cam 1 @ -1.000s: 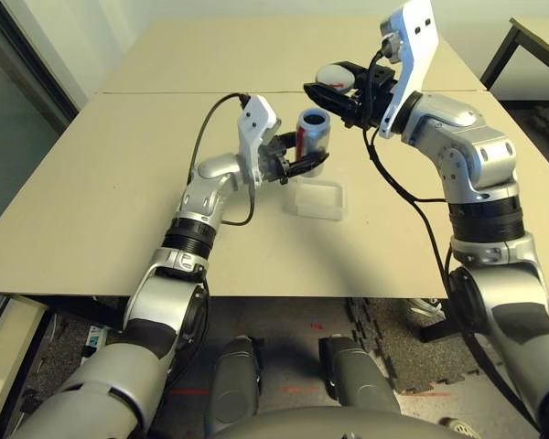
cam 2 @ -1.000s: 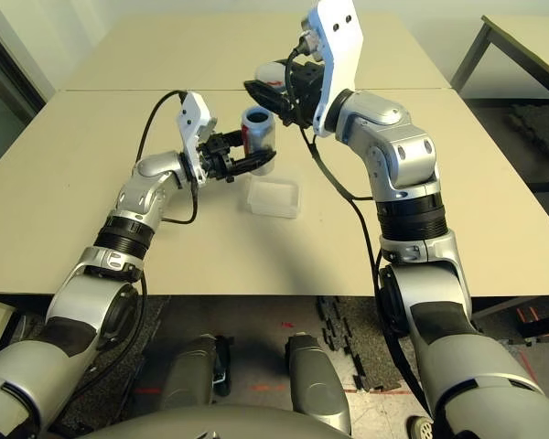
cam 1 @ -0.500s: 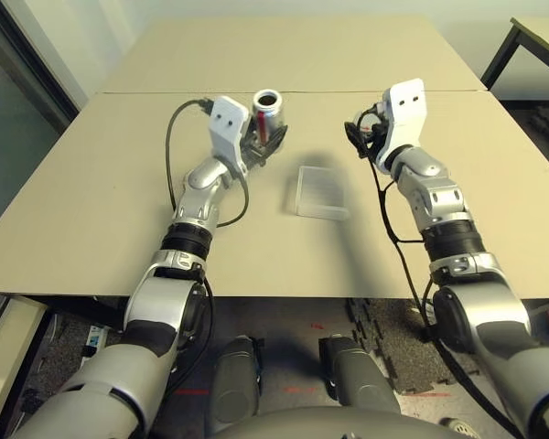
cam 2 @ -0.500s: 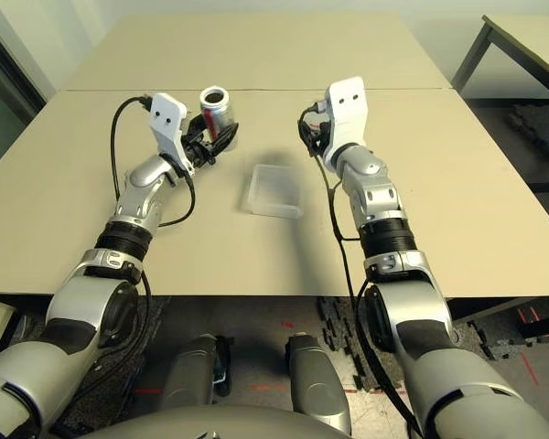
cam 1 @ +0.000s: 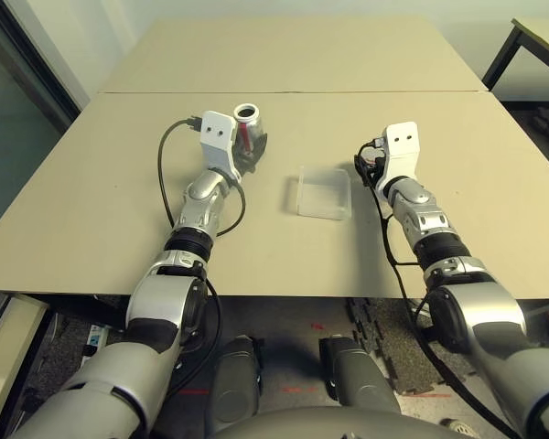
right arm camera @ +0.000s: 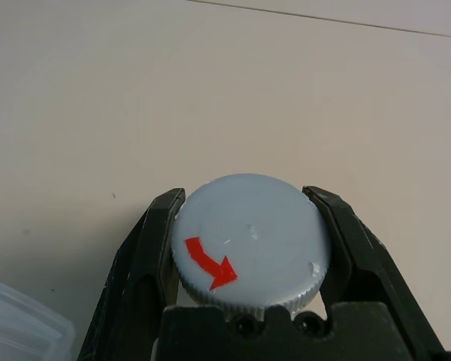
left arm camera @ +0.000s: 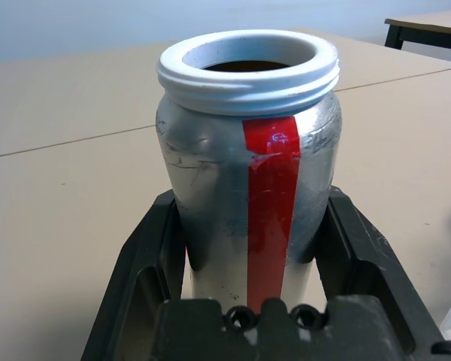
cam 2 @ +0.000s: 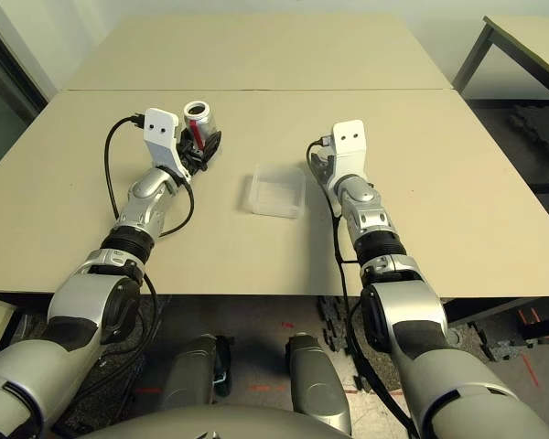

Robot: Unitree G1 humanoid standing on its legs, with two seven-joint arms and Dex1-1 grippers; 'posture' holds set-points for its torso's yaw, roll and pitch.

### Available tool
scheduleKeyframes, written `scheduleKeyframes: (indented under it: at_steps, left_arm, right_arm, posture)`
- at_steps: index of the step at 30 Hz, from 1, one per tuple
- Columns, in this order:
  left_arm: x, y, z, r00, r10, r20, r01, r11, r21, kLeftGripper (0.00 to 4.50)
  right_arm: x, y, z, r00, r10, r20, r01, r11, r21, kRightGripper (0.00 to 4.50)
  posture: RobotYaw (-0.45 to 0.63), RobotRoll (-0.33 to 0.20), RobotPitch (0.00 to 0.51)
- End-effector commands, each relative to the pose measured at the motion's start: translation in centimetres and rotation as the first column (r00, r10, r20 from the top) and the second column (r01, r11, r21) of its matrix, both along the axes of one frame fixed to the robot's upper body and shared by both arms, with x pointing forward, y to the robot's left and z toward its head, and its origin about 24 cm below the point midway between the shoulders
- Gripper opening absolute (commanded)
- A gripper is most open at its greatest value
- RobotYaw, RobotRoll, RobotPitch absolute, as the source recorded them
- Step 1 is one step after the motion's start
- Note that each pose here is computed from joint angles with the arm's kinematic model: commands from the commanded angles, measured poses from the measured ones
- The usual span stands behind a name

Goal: Pour the medicine from the bottle into the box.

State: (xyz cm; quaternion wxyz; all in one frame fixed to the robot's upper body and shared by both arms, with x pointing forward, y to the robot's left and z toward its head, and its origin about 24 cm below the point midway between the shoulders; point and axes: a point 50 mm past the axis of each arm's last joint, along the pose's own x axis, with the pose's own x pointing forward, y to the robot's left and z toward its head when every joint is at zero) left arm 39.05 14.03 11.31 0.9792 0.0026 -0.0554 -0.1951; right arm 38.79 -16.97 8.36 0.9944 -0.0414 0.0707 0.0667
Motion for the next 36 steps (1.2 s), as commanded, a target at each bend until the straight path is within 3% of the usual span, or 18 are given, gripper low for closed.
scheduleKeyframes:
  at_steps: [1, 5, 15, 25, 28, 36]
  left_arm:
    - [0.1, -0.1, 0.3, 1.0, -0.011, 0.011, 0.011, 1.0, 0.001, 2.64]
    - [0.1, -0.2, 0.3, 1.0, -0.017, 0.01, 0.017, 1.0, 0.003, 2.64]
    - [0.5, 0.1, 0.3, 0.999, -0.006, -0.044, 0.006, 1.0, -0.001, 2.64]
    - [1.2, 3.0, 0.6, 0.987, 0.124, -0.102, -0.125, 0.992, -0.002, 2.64]
    - [1.3, 3.5, 0.5, 0.98, 0.154, -0.123, -0.156, 0.988, -0.011, 2.64]
    - [1.0, 4.3, -0.8, 0.96, 0.211, -0.182, -0.219, 0.976, -0.021, 2.64]
  right_arm:
    - [0.2, 0.1, 0.1, 1.0, -0.005, 0.0, 0.005, 1.0, 0.002, 3.38]
    - [0.3, 0.0, 0.2, 1.0, -0.011, 0.001, 0.011, 1.0, 0.007, 4.5]
    - [0.4, -1.6, 2.8, 0.995, -0.052, 0.083, 0.048, 0.998, 0.051, 4.5]
    - [-4.8, -4.8, 4.6, 0.998, -0.053, 0.037, 0.051, 0.998, 0.041, 4.5]
    - [-5.7, -5.1, 4.6, 0.998, -0.049, 0.03, 0.047, 0.998, 0.042, 4.5]
    - [-6.2, -4.7, 2.7, 1.0, 0.002, 0.006, -0.002, 0.998, 0.065, 4.5]
  posture:
    - [-0.12, 0.0, 0.08]
    - [-0.12, 0.0, 0.08]
    - [-0.12, 0.0, 0.082]
    - [-0.17, 0.0, 0.081]
    - [-0.18, 0.0, 0.079]
    - [-0.19, 0.0, 0.069]
